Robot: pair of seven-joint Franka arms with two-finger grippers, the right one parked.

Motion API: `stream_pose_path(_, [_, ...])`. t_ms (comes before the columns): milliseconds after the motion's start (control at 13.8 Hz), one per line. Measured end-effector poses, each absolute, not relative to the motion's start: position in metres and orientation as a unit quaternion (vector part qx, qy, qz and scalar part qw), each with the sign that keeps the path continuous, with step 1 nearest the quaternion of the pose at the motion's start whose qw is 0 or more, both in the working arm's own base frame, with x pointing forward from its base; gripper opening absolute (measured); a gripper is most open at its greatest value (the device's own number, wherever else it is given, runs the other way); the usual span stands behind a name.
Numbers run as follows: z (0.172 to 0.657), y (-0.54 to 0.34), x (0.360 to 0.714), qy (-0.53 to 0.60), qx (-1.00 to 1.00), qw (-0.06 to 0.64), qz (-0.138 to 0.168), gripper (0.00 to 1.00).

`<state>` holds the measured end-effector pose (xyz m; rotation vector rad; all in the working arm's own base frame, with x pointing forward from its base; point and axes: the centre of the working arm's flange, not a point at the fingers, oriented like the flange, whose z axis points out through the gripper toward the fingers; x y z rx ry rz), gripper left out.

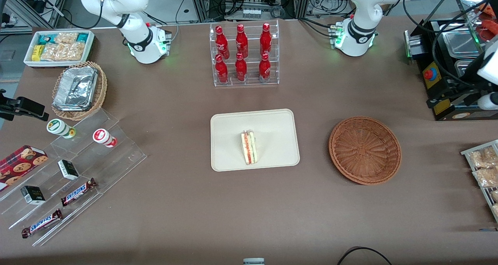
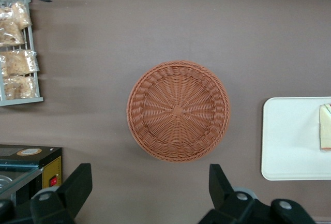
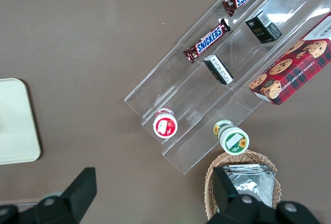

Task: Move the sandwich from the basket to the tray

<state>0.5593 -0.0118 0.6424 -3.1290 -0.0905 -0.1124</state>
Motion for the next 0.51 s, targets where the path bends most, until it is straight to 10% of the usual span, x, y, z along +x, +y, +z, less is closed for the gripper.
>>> stream_pose_path(509, [0.6398,-0.0022,0.5576,-0.013,-1.000,0.006,-0.026,1.00])
